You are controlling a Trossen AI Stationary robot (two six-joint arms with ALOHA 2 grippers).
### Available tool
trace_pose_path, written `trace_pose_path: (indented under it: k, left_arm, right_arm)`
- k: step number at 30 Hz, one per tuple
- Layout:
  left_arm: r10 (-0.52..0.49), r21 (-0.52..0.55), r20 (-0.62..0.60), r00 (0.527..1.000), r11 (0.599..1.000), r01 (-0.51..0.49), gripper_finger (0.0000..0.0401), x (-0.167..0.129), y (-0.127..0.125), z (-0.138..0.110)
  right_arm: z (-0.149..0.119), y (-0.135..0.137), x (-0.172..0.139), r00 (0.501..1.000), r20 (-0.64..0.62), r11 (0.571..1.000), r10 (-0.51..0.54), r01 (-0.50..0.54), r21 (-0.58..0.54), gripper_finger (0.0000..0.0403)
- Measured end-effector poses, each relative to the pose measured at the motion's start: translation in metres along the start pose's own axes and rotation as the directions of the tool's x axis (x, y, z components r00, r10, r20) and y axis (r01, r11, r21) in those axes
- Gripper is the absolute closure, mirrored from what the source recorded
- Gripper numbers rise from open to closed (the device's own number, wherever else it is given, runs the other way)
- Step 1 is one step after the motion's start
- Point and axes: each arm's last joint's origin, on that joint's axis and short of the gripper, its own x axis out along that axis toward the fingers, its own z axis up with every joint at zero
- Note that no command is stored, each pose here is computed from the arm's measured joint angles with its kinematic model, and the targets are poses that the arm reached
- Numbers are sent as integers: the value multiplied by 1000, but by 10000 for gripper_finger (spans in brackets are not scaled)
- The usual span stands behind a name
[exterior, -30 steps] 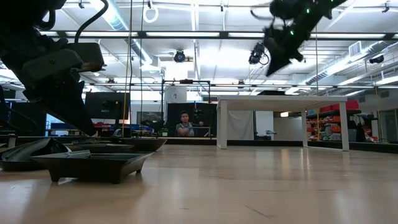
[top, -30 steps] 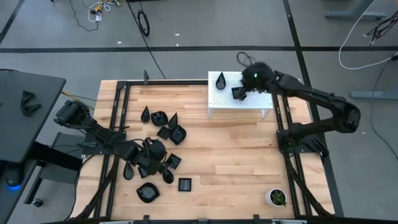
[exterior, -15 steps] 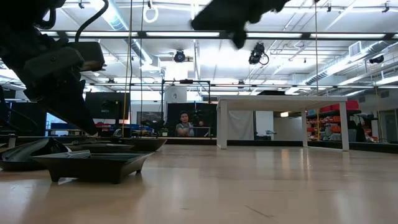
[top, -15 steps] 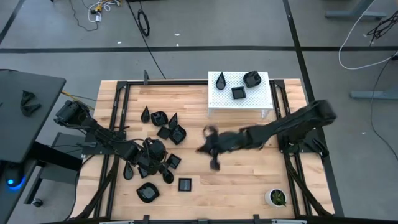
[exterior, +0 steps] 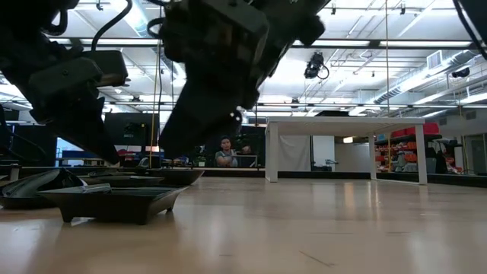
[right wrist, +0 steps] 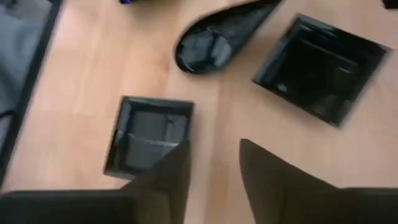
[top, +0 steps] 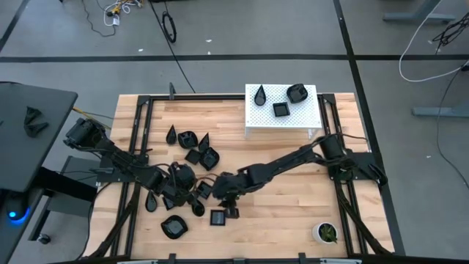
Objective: Pick & Place Mini shaped plates
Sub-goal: Stack the black square plate on the black square plate on the shelf
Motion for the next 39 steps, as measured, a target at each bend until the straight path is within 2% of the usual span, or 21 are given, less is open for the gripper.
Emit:
trace_pose_path:
  k: [6, 12, 20, 24, 30, 39]
  left_arm:
    - [-42, 29, -66, 997, 999, 44, 383, -1, -2, -3]
    - [-80, 71, -81, 994, 994, 85, 383, -9, -8, -13]
    - [-125, 106, -77, 989, 985, 133, 383, -22, -15, -29]
    - [-135, 111, -61, 989, 984, 141, 383, -26, -17, -33]
    - [-132, 119, -35, 991, 984, 135, 383, -27, -18, -35]
    - [-133, 116, -30, 991, 984, 136, 383, -27, -18, -34]
  right_arm:
    - [-2, 6, 3, 1000, 5, 999, -8, 8, -54, 230]
    - [-18, 14, 12, 999, 29, 997, -45, 47, -63, 234]
    - [-38, 18, 24, 992, 125, 999, -14, 18, -29, 246]
    - [-47, 15, 26, 995, 101, 999, -27, 29, -19, 258]
    - [-50, 14, 27, 994, 107, 999, -25, 29, -30, 291]
    - [-48, 15, 25, 993, 118, 998, -19, 25, -53, 394]
